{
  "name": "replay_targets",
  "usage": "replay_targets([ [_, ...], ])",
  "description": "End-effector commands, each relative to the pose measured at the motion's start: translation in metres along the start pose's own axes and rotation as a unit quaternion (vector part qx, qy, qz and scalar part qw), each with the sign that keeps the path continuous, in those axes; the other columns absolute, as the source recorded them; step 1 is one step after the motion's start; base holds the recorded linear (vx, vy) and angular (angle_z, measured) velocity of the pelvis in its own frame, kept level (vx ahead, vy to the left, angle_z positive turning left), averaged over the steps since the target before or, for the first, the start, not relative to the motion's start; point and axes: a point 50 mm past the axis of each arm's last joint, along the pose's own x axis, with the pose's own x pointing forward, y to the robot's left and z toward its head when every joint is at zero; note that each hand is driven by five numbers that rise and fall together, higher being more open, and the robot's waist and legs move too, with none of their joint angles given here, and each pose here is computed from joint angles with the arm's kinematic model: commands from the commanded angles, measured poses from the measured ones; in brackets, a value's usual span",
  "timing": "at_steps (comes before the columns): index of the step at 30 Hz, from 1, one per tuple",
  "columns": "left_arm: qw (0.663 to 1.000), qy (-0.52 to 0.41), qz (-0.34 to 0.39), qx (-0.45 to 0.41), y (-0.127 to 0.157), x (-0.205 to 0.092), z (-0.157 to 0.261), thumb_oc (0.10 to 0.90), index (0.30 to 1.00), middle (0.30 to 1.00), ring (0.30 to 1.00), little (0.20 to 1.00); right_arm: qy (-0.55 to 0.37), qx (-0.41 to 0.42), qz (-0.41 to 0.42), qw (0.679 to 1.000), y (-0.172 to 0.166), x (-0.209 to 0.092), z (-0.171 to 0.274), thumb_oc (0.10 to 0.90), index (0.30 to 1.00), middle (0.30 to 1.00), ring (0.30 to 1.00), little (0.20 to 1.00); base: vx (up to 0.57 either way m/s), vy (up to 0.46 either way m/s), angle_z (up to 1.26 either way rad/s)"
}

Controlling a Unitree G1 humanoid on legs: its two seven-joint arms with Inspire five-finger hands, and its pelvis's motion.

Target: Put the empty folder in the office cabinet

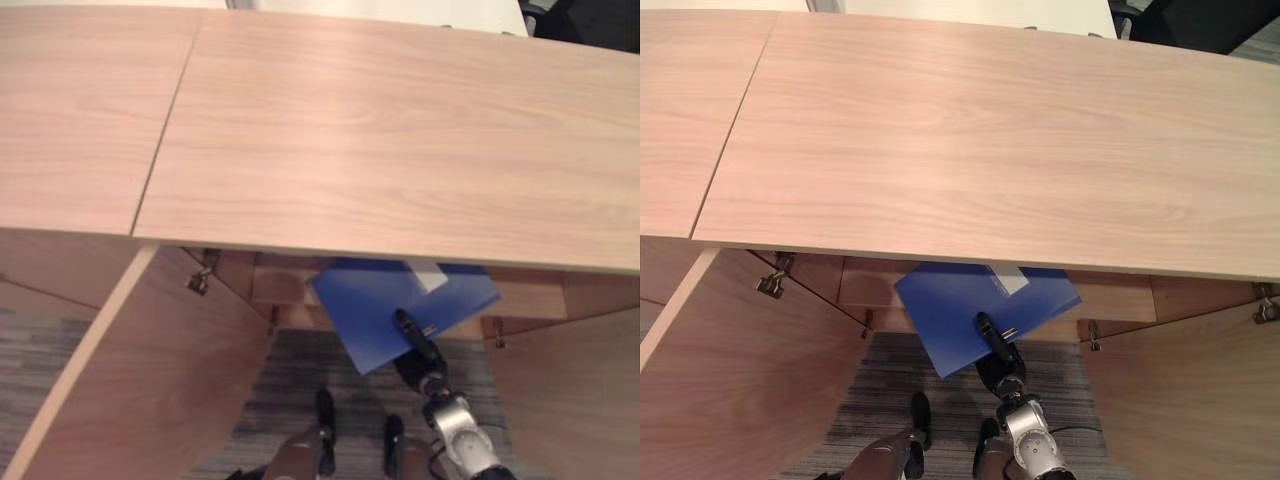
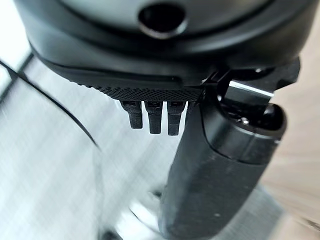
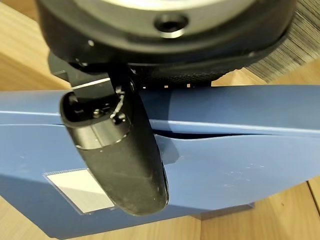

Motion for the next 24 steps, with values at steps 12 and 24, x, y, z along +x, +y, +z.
replay_targets([
  [12, 0.998, -0.025, 0.001, 0.063, -0.006, 0.0, 0.005, 0.8, 0.9, 0.9, 0.9, 0.9, -0.205, 0.038, 0.181, 0.961, 0.09, 0.003, 0.073, 0.4, 0.3, 0.3, 0.3, 0.3, 0.01, -0.142, 0.23],
  [24, 0.99, -0.029, 0.044, 0.131, 0.008, -0.001, 0.012, 0.8, 0.9, 0.9, 0.9, 0.9, -0.363, 0.067, 0.277, 0.887, 0.159, -0.013, 0.132, 0.4, 0.3, 0.3, 0.3, 0.3, 0.0, -0.073, -0.02],
])
